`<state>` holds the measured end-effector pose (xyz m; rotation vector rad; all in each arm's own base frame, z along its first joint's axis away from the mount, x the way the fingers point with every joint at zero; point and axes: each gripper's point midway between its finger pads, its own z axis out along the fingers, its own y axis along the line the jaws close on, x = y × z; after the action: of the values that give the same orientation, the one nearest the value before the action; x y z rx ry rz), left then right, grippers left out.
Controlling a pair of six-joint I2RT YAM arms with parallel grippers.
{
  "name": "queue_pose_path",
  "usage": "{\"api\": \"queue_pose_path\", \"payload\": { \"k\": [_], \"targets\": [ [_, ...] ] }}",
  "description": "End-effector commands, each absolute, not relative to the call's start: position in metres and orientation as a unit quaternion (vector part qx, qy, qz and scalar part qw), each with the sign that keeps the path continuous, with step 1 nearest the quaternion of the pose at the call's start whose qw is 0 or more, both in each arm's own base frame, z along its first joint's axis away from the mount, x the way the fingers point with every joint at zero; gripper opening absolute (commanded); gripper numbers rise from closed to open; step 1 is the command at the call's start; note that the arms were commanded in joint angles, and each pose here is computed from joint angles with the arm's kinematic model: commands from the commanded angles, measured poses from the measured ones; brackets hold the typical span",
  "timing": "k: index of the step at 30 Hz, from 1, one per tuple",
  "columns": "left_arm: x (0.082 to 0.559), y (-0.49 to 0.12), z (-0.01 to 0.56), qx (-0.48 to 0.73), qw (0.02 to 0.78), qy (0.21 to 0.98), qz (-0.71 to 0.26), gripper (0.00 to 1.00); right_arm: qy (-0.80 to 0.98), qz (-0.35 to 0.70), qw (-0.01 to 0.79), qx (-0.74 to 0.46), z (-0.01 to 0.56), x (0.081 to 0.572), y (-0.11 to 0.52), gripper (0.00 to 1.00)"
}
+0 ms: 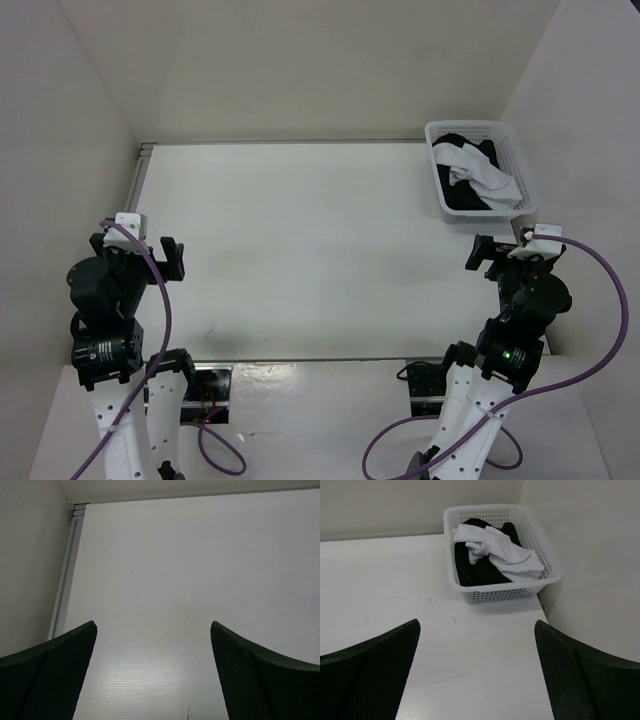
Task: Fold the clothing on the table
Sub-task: Grab the skirt from the pile
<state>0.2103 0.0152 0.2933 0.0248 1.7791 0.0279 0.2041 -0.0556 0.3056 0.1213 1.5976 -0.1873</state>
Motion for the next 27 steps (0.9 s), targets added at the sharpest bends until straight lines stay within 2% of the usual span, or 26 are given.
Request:
{"api": "queue_pose_path", "payload": {
  "k": [1,15,16,17,19,20,21,23,24,27],
  "targets": [
    [0.213,0.014,0.304,0.006,0.648,0.761,0.007,1.00,0.698,-0.100,0.708,0.044,0.320,0.202,-0.057,0.99],
    [0.213,0.010,0.304,0.013,0.649,0.761,0.000,1.00,0.701,-0.107,0.700,0.077,0.316,0.204,-0.068,0.99],
    [0.216,0.011,0.304,0.013,0.648,0.761,0.001,1.00,0.717,-0.068,0.691,0.070,0.330,0.221,-0.066,0.99],
    [0.216,0.013,0.304,0.005,0.648,0.762,0.003,1.00,0.709,-0.055,0.702,0.048,0.346,0.219,-0.055,0.99],
    [0.217,0.011,0.302,0.007,0.645,0.764,-0.001,1.00,0.734,-0.012,0.678,0.046,0.352,0.236,-0.056,0.99],
    [0.222,0.013,0.297,0.005,0.635,0.772,-0.003,1.00,0.779,0.033,0.622,0.068,0.327,0.260,-0.067,0.99],
    [0.224,0.011,0.295,0.008,0.630,0.776,-0.008,1.00,0.776,0.040,0.627,0.059,0.355,0.268,-0.068,0.99],
    [0.230,0.009,0.293,0.012,0.622,0.783,-0.017,1.00,0.806,0.064,0.583,0.083,0.345,0.295,-0.087,0.99],
    [0.237,0.011,0.286,0.013,0.605,0.796,-0.018,1.00,0.806,0.053,0.585,0.078,0.365,0.299,-0.090,0.99],
    [0.253,0.019,0.272,0.008,0.564,0.826,-0.015,1.00,0.825,0.020,0.560,0.078,0.364,0.319,-0.113,0.99]
  ]
}}
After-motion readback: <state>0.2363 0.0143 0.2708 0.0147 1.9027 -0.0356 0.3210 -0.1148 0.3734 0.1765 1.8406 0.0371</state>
